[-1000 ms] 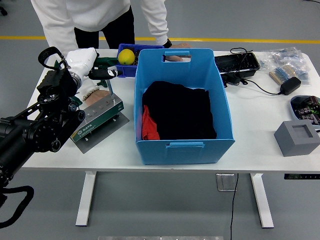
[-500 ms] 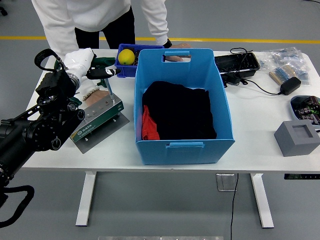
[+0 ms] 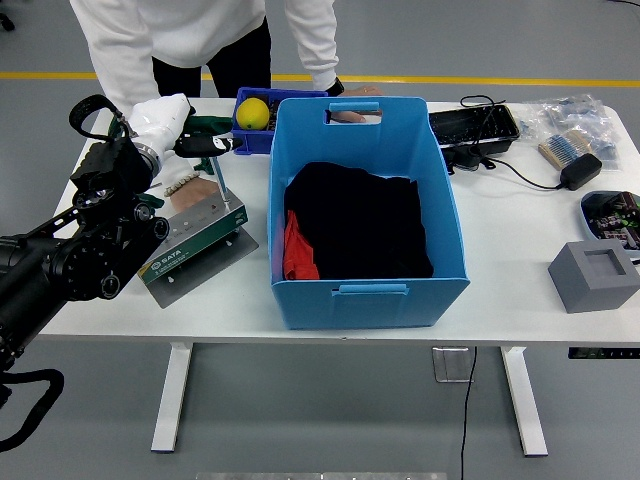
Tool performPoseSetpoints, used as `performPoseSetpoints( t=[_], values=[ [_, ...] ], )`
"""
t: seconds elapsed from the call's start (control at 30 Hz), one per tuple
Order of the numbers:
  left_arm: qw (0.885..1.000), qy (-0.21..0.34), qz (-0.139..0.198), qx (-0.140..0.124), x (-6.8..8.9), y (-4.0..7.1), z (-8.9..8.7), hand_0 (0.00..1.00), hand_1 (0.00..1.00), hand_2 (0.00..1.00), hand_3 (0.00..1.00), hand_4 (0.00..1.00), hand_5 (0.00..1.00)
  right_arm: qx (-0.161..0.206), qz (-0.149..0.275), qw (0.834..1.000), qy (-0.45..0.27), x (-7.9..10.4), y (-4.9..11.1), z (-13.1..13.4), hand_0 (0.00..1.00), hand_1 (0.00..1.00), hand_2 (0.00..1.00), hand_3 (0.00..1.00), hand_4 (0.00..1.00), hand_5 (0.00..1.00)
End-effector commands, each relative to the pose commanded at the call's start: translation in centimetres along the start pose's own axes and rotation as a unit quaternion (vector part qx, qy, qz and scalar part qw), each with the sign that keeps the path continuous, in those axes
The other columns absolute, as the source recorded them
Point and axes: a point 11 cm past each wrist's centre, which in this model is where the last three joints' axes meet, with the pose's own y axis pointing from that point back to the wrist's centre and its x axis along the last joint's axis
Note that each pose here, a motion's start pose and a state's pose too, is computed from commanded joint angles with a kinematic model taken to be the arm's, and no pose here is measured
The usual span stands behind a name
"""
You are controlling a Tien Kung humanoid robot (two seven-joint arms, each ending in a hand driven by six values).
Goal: Lift tool from toolbox,place it in box,lift tool from toolbox,place it in box
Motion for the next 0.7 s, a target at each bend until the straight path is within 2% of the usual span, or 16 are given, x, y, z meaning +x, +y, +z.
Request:
performPoseSetpoints(
  t=[0.03, 0.07, 0.7],
  values=[
    [1.0, -0.001, 0.001, -0.002, 0.1, 0.0, 0.0, 0.098, 0.002, 0.019, 0.051, 0.864, 0.687, 0.0, 0.0, 1.0, 0.0, 0.0, 0.0, 0.0, 0.647, 0.627, 0.698, 0.563, 0.793, 0.681],
    [1.0, -0.002, 0.002, -0.004, 0.2, 0.0, 0.1, 0.1, 0.002, 0.017, 0.052, 0.77, 0.616, 0.0, 0.0, 1.0, 0.0, 0.0, 0.0, 0.0, 0.648, 0.626, 0.697, 0.563, 0.792, 0.684],
    [0.998, -0.048, 0.003, -0.028, 2.4, -0.5, 1.0, 0.096, 0.002, 0.02, 0.059, 0.746, 0.597, -0.006, 0.003, 1.0, 0.004, 0.3, -0.1, 0.6, 0.647, 0.627, 0.697, 0.562, 0.793, 0.684]
  ],
)
